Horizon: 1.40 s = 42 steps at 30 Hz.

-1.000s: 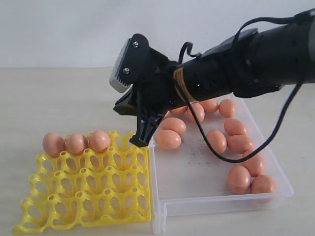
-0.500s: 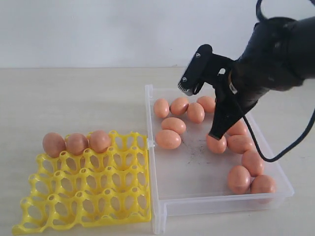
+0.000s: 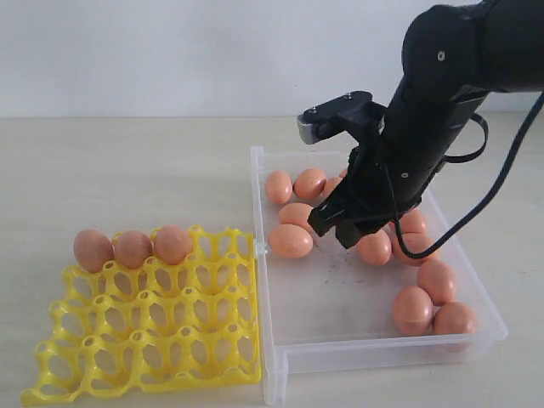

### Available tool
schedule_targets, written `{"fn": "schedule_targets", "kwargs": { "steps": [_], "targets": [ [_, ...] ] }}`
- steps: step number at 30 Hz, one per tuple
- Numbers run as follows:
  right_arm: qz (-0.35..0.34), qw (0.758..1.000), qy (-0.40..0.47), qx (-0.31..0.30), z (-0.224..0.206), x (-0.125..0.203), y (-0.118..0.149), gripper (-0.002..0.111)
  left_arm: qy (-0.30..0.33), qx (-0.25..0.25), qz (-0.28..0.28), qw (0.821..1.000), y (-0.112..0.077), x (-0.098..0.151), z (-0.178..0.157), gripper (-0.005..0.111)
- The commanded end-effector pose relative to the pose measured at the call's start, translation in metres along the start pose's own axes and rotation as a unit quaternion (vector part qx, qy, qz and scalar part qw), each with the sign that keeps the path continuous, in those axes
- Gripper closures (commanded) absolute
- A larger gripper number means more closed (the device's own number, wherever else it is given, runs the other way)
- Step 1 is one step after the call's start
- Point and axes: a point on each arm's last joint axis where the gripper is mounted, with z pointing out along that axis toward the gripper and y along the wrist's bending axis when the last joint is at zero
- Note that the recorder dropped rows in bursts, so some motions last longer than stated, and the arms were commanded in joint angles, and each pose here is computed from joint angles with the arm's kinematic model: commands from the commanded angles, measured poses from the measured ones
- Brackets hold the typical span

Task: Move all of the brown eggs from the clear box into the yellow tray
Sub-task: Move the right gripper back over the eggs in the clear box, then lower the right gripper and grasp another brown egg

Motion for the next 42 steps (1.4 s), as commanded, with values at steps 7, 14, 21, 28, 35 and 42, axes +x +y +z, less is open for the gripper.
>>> {"fn": "schedule_targets", "kwargs": {
  "steps": [7, 14, 21, 28, 35, 42],
  "targets": [
    [0.090, 0.994, 0.055, 0.006, 0.044, -0.005, -0.038, 0.064, -0.005, -0.001, -0.001, 1.000, 0.000, -0.001, 0.000, 0.103],
    [0.081, 0.996, 0.029, 0.018, 0.046, -0.026, -0.044, 0.064, -0.005, -0.001, -0.001, 1.000, 0.000, -0.001, 0.000, 0.103],
    [0.095, 0.993, 0.074, 0.010, 0.067, -0.035, -0.047, 0.064, -0.005, -0.001, -0.001, 1.000, 0.000, -0.001, 0.000, 0.103],
    [0.078, 0.990, 0.121, 0.007, 0.081, -0.028, -0.048, 0.065, -0.005, -0.001, -0.001, 1.000, 0.000, -0.001, 0.000, 0.103],
    [0.058, 0.992, 0.109, 0.005, 0.081, -0.030, -0.048, 0.108, -0.005, -0.001, -0.001, 1.000, 0.000, -0.001, 0.000, 0.103],
    [0.095, 0.993, -0.070, 0.017, 0.080, -0.044, -0.049, 0.109, -0.005, -0.001, -0.001, 1.000, 0.000, -0.001, 0.000, 0.103]
  ]
}}
